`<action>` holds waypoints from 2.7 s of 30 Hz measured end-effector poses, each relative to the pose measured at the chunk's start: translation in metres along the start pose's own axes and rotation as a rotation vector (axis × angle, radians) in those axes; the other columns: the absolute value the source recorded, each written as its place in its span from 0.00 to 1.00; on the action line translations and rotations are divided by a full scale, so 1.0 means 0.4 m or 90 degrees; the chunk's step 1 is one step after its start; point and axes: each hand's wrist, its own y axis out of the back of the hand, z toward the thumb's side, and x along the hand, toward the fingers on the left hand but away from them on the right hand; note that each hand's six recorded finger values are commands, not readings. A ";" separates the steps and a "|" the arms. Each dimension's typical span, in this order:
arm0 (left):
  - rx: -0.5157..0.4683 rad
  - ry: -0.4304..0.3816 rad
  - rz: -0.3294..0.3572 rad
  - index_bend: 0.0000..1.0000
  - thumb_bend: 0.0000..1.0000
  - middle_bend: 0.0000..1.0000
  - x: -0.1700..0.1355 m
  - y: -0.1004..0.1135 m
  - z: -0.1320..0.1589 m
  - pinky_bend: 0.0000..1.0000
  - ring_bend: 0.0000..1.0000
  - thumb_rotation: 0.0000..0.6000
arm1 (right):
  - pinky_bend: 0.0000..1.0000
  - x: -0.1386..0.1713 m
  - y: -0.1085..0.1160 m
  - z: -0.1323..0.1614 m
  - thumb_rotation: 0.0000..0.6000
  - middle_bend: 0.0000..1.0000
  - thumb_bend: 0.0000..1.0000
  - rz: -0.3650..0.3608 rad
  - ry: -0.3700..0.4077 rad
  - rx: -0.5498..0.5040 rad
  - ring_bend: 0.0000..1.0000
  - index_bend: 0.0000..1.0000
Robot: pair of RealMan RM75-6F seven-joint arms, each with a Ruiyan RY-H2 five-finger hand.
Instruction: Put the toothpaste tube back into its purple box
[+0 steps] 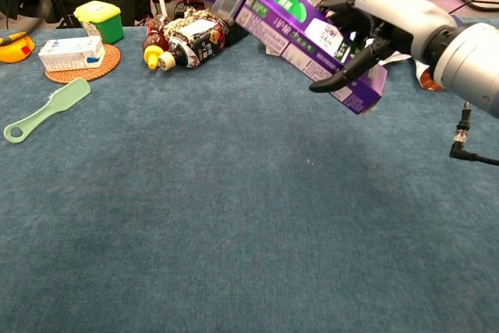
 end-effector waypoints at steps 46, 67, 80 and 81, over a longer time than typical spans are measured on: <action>-0.125 0.191 -0.122 0.00 0.30 0.00 -0.107 -0.187 -0.530 0.46 0.21 1.00 | 0.69 0.021 -0.040 -0.185 1.00 0.59 0.52 0.104 0.075 0.296 0.57 0.47; -0.190 0.177 -0.144 0.00 0.30 0.00 -0.193 -0.258 -0.576 0.33 0.14 1.00 | 0.31 0.034 -0.039 -0.143 1.00 0.05 0.05 0.162 0.033 0.293 0.09 0.00; -0.256 0.228 -0.101 0.00 0.30 0.00 -0.507 -0.303 -0.702 0.25 0.04 1.00 | 0.24 0.168 0.244 -0.158 1.00 0.05 0.02 0.019 0.039 0.314 0.06 0.01; -0.256 0.240 -0.098 0.00 0.30 0.00 -0.543 -0.313 -0.717 0.24 0.04 1.00 | 0.23 0.181 0.262 -0.164 1.00 0.04 0.01 0.006 0.037 0.319 0.05 0.01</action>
